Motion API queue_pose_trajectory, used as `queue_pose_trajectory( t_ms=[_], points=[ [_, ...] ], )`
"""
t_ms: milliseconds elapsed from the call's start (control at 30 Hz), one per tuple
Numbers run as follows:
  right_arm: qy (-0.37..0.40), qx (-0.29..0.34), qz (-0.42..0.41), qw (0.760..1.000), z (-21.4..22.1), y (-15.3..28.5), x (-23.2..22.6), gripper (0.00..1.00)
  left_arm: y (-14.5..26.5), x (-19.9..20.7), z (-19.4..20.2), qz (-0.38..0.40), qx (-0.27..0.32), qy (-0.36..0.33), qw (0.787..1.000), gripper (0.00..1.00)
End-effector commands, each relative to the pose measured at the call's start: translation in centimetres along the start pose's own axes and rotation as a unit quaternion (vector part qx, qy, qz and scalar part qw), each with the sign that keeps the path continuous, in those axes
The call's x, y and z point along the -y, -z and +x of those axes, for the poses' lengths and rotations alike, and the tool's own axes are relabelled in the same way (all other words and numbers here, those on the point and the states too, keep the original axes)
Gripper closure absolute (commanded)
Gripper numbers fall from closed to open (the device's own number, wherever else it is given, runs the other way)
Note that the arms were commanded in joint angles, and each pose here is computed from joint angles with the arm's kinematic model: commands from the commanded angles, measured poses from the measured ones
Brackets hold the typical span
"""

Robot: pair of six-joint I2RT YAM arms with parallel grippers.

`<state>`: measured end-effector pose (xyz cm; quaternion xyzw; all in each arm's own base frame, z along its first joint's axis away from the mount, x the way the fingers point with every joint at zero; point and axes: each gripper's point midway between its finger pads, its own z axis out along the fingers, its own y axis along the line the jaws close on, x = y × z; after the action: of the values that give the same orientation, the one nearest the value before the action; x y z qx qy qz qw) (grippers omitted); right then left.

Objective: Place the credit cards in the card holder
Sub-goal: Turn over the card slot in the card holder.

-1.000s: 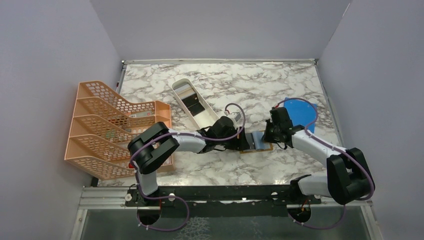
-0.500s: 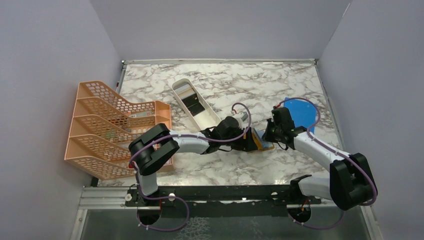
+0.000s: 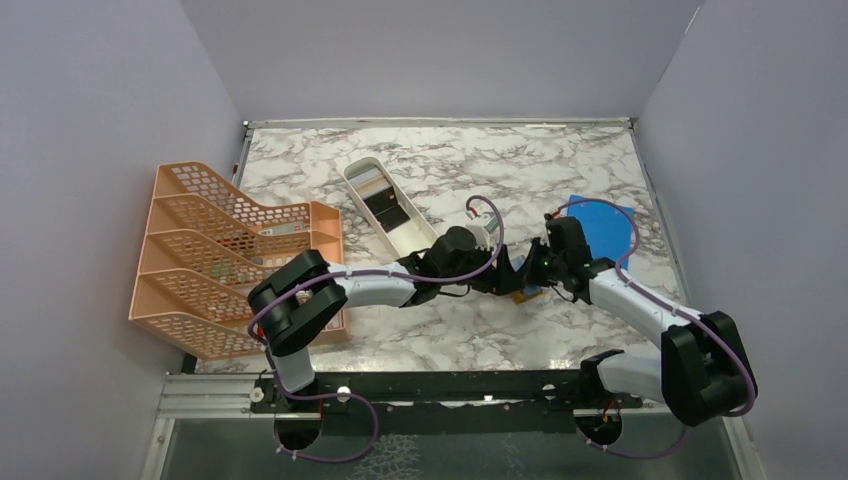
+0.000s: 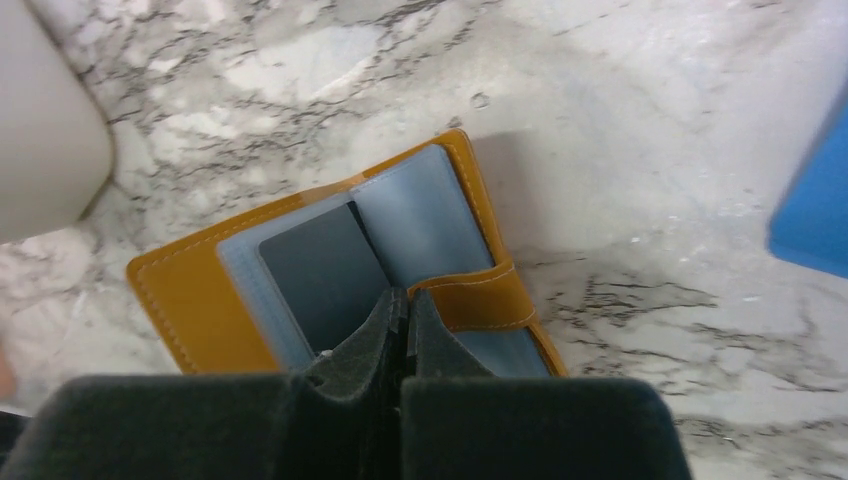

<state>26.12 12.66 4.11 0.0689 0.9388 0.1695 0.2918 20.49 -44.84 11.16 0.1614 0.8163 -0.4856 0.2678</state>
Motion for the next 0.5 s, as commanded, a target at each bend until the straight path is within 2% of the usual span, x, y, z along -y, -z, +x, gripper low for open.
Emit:
queue_pose_trajectory(
  t_ms=[0, 233, 467],
  points=[
    [-0.022, -0.049, -0.119, 0.991, 2.2, 1.3, -4.5, 0.99, 0.3, 1.3, -2.6, 0.009, 0.059, -0.034, 0.998, 0.39],
    [-0.028, -0.048, -0.152, 0.987, 1.8, 2.8, -5.9, 0.99, 0.7, 0.4, -2.8, -0.012, 0.072, -0.046, 0.996, 0.42],
    [-0.008, -0.043, -0.072, 0.996, 1.9, 1.5, -2.8, 0.99, 0.7, -1.5, -2.2, -0.044, 0.068, -0.059, 0.995, 0.47]
  ],
)
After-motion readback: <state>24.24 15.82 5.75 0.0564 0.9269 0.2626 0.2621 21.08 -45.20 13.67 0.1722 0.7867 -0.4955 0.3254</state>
